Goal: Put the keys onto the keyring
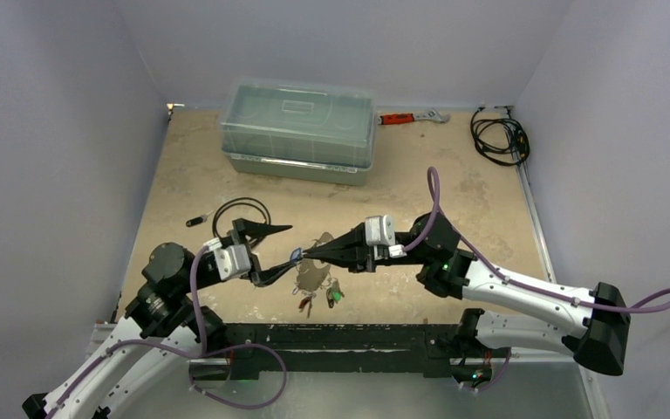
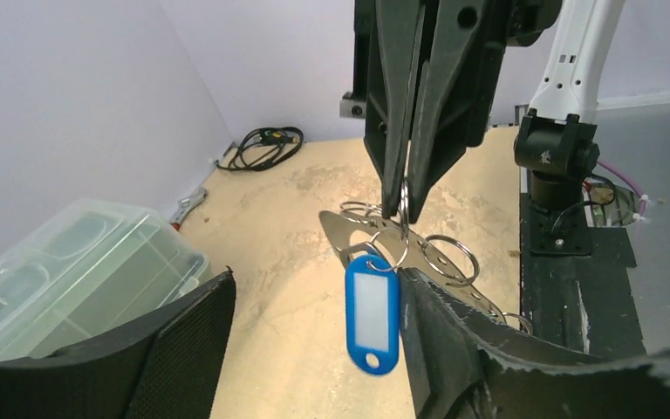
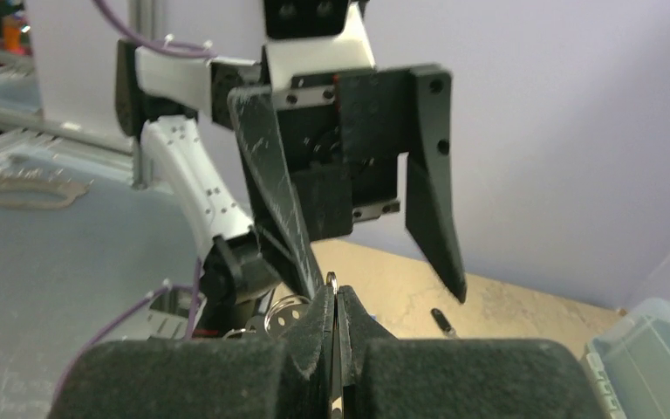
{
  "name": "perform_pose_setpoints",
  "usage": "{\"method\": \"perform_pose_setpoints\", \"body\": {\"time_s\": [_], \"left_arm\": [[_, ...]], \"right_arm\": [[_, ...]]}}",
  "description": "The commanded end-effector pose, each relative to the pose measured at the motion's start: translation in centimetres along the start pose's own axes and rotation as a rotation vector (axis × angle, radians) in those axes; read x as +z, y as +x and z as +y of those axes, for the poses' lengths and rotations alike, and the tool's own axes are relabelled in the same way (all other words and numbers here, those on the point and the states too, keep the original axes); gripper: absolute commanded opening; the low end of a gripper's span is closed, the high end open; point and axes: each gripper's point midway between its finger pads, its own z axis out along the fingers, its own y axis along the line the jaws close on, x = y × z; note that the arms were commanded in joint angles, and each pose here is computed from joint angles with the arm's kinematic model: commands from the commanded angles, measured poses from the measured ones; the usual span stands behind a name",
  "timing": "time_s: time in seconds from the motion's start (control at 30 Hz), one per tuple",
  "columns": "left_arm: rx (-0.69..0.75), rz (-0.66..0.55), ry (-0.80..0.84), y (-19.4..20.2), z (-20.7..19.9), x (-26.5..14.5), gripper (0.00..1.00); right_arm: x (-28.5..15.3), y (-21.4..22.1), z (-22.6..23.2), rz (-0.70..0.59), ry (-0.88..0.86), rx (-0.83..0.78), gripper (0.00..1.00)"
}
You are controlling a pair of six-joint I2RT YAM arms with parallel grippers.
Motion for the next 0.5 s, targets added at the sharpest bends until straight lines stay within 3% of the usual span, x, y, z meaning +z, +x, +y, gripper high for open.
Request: {"method": "perform_pose_setpoints", "body": {"time_s": [0.0,0.27,0.47], "left_arm": [[0.045,-0.057,0.008,-1.5,-0.1,-0.1,0.69],[0.001,-0.084,0.161,-1.1,-2.4,0.9,0.67],[-0.045,-0.078,0.229,-0.5,-3.5,1.3,0.67]], "right_arm": [[-1.2,-2.0,1.6,-0.067,-0.149,-0.082,0.00],[-2.0,-3.0,2.9,-0.102,-0.310,-0.076,0.00],[-1.8,-3.9,2.5,-0.125,-0.298,-0.091,0.00]]}}
